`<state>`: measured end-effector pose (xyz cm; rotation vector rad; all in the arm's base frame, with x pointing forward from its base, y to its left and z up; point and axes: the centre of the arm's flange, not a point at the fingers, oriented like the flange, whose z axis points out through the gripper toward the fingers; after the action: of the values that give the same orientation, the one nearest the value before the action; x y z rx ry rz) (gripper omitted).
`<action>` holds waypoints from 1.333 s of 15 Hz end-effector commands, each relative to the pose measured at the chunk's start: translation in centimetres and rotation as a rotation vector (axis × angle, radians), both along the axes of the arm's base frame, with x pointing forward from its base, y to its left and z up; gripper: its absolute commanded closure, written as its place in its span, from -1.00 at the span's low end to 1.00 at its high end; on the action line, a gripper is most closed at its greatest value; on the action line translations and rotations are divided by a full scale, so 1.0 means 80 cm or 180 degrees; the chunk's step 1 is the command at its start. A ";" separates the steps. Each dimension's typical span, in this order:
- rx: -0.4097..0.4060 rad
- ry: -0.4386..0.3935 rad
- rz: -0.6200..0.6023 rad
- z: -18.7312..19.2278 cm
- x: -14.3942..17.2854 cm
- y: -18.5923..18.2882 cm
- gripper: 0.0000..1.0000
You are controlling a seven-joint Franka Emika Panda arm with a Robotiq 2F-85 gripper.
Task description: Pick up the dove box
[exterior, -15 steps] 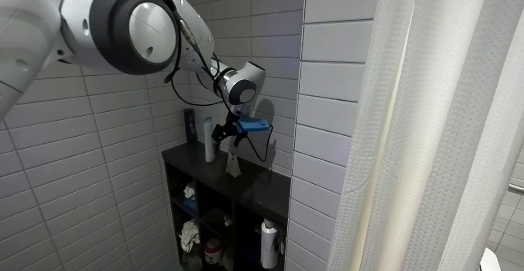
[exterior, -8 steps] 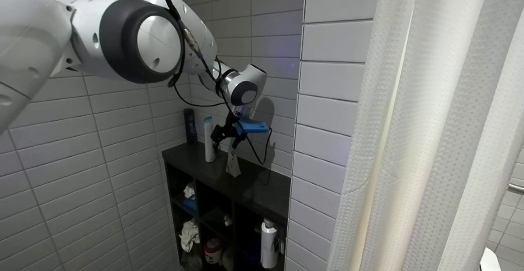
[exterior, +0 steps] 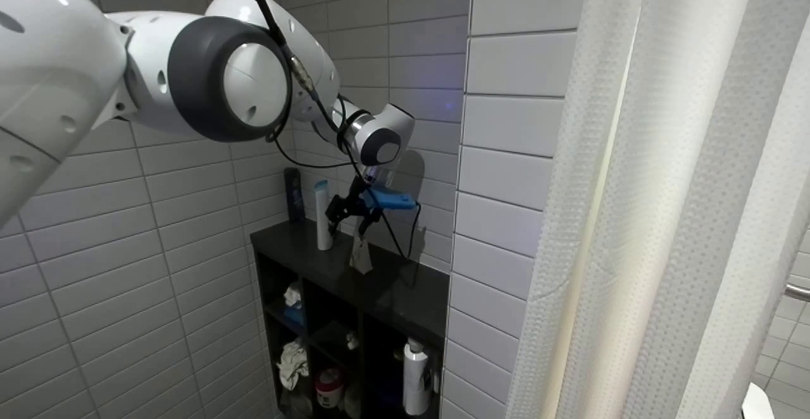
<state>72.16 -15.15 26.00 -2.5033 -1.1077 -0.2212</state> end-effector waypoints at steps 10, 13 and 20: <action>-0.0017 0.0277 -0.0129 -0.011 0.026 0.000 -1.00; -0.0053 0.0307 -0.0180 -0.012 0.029 -0.002 -0.35; -0.0084 0.0357 -0.0304 -0.018 0.033 -0.006 0.75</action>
<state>73.59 -15.36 24.56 -2.5367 -0.9773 -0.1200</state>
